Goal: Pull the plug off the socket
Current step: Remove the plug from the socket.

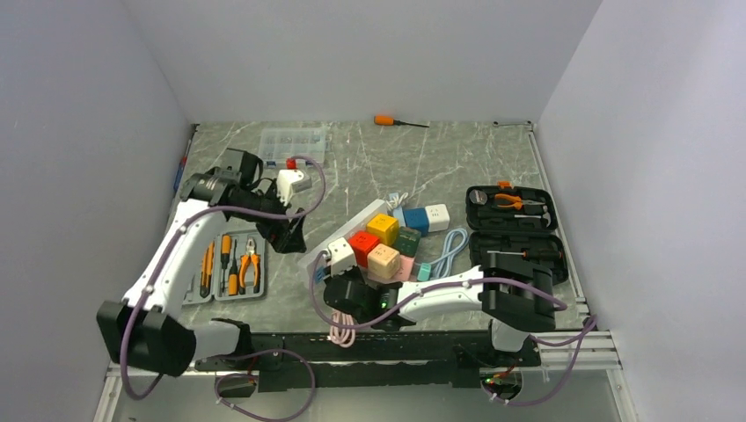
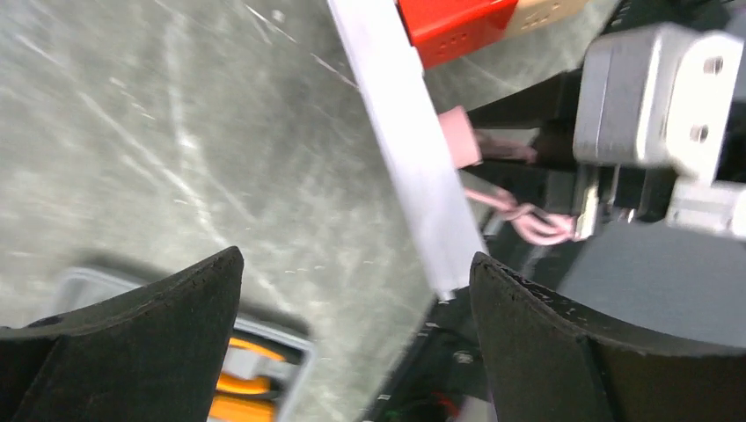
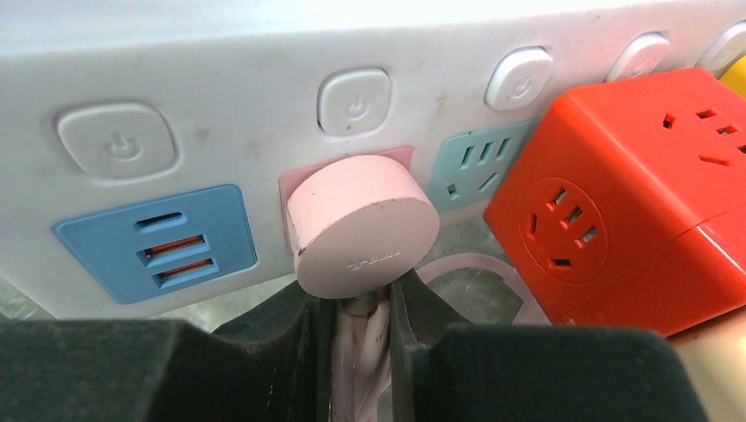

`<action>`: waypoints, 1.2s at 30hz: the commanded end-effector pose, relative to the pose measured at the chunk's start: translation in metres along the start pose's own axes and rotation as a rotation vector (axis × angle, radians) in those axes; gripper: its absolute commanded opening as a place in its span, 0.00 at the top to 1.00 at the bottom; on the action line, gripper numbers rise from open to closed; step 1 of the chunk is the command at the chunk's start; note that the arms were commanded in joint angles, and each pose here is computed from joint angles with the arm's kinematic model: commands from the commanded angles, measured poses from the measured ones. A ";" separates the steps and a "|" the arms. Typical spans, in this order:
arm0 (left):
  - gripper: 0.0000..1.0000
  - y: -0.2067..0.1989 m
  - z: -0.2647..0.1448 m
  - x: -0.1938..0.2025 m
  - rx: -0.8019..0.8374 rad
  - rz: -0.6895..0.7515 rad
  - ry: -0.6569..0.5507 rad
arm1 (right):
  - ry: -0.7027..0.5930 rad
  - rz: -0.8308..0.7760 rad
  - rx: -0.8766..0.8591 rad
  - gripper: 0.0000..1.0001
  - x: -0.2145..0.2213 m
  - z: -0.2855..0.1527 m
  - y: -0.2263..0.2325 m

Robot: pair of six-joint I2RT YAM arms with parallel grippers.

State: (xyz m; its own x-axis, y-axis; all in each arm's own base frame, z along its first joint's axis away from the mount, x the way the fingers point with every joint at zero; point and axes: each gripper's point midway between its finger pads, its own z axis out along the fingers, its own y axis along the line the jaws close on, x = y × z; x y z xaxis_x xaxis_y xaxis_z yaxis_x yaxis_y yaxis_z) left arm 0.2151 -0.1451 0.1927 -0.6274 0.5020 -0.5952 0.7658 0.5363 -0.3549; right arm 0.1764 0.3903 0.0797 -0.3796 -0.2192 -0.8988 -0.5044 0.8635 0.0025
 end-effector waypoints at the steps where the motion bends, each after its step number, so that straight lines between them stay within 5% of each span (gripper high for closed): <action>1: 0.01 0.012 -0.036 -0.023 -0.211 0.409 -0.127 | -0.107 0.119 -0.022 1.00 -0.051 -0.013 -0.006; 6: 0.01 0.005 -0.059 -0.029 -0.480 1.021 -0.330 | -0.095 0.147 -0.122 1.00 -0.069 -0.020 -0.011; 11: 0.01 -0.008 -0.062 -0.014 -0.572 1.444 -0.284 | -0.064 0.134 -0.252 1.00 -0.087 -0.027 -0.013; 18: 0.01 -0.035 -0.041 -0.016 -0.764 2.111 -0.390 | 0.017 0.022 -0.389 1.00 -0.088 -0.036 0.002; 28: 0.01 -0.070 -0.013 -0.005 -0.677 2.515 -0.520 | 0.079 -0.041 -0.431 1.00 -0.086 -0.043 0.009; 36: 0.01 -0.074 0.004 0.015 -0.552 2.613 -0.481 | 0.100 -0.082 -0.474 1.00 -0.104 -0.041 0.014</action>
State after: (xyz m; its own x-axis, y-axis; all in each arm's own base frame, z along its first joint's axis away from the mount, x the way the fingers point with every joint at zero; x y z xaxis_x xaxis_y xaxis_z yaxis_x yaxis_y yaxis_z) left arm 0.1708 -0.1669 0.1930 0.9530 0.2820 0.1107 -0.0325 -0.2681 0.9628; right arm 0.1619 0.3668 0.1141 -0.4789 -0.4804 -0.7347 -0.7787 0.6190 0.1028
